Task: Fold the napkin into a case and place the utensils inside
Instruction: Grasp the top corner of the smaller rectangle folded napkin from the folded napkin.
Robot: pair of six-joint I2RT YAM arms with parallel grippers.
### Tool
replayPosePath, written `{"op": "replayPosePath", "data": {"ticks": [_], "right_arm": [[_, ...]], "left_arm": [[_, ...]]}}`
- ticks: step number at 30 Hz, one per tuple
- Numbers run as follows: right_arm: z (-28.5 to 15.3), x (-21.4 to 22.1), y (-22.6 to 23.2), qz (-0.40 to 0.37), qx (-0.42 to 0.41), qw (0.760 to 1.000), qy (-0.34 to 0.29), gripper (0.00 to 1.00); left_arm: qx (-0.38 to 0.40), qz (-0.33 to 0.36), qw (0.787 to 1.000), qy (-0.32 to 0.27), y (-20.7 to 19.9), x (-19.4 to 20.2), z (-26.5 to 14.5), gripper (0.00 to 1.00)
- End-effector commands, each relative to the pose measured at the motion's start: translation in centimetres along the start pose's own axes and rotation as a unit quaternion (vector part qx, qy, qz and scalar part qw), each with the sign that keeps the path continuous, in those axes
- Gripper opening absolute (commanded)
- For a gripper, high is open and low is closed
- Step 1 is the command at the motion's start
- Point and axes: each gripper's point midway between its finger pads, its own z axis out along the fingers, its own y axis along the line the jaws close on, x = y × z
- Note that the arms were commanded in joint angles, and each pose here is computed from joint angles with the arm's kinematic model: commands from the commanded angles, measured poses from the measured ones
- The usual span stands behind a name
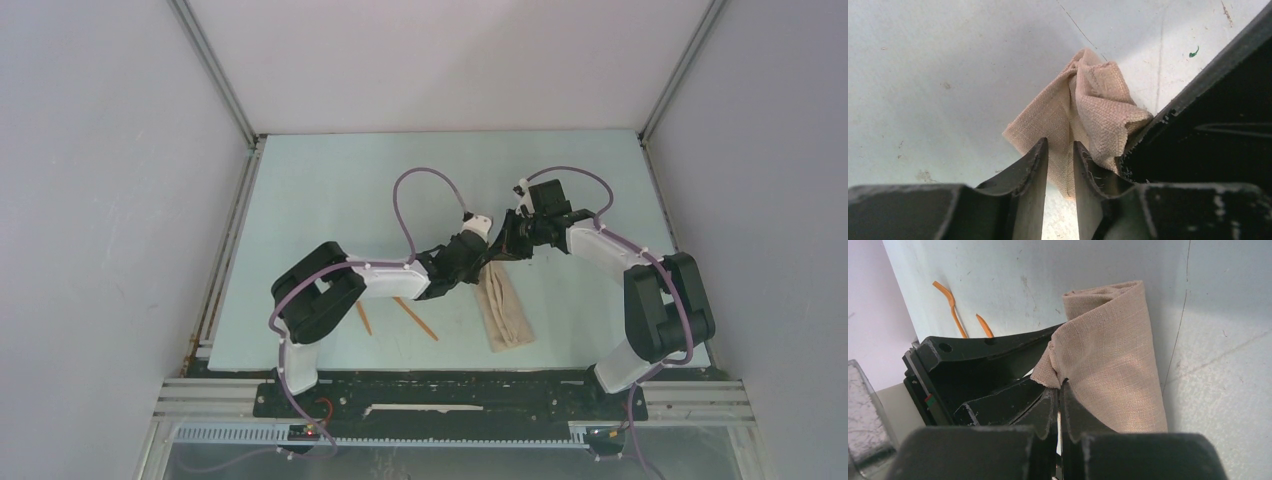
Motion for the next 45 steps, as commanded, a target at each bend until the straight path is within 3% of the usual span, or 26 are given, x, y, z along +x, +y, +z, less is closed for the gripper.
{"op": "replayPosePath", "data": {"ticks": [1, 7, 12, 15, 20, 26, 33, 40, 45], "right_arm": [[-0.8, -0.3, 1.2, -0.014, -0.019, 1.0, -0.011, 0.0], [-0.7, -0.2, 1.1, -0.014, -0.02, 1.0, -0.008, 0.0], [-0.5, -0.1, 0.8, -0.014, -0.015, 1.0, -0.007, 0.0], [-0.2, 0.2, 0.6, -0.014, -0.018, 1.0, -0.005, 0.0], [0.9, 1.2, 0.3, -0.012, -0.026, 1.0, 0.005, 0.0], [2.5, 2.4, -0.2, -0.014, -0.02, 1.0, 0.012, 0.0], [4.1, 3.8, -1.5, -0.009, -0.005, 0.999, 0.03, 0.0], [3.8, 4.1, -3.6, 0.018, 0.063, 0.998, 0.0, 0.0], [4.2, 4.5, -2.0, 0.016, 0.026, 1.0, -0.004, 0.0]], "left_arm": [[-0.01, 0.013, 1.0, -0.012, -0.1, -1.1, 0.3, 0.33], [-0.02, 0.025, 0.999, -0.006, 0.2, -0.4, 0.6, 0.31], [-0.022, 0.019, 0.999, -0.016, 0.3, -1.0, 0.1, 0.08], [0.002, -0.001, 0.999, -0.032, -0.1, -1.9, -0.6, 0.01], [0.061, -0.062, 0.995, -0.052, -0.3, -2.8, -1.5, 0.0], [0.123, -0.089, 0.985, -0.079, -1.4, -3.8, -2.7, 0.0], [0.137, -0.105, 0.98, -0.095, -1.1, -3.8, -3.2, 0.0], [0.135, -0.121, 0.977, -0.111, -0.6, -4.0, -4.0, 0.0], [0.145, -0.127, 0.974, -0.116, -0.7, -4.0, -4.2, 0.0]]}}
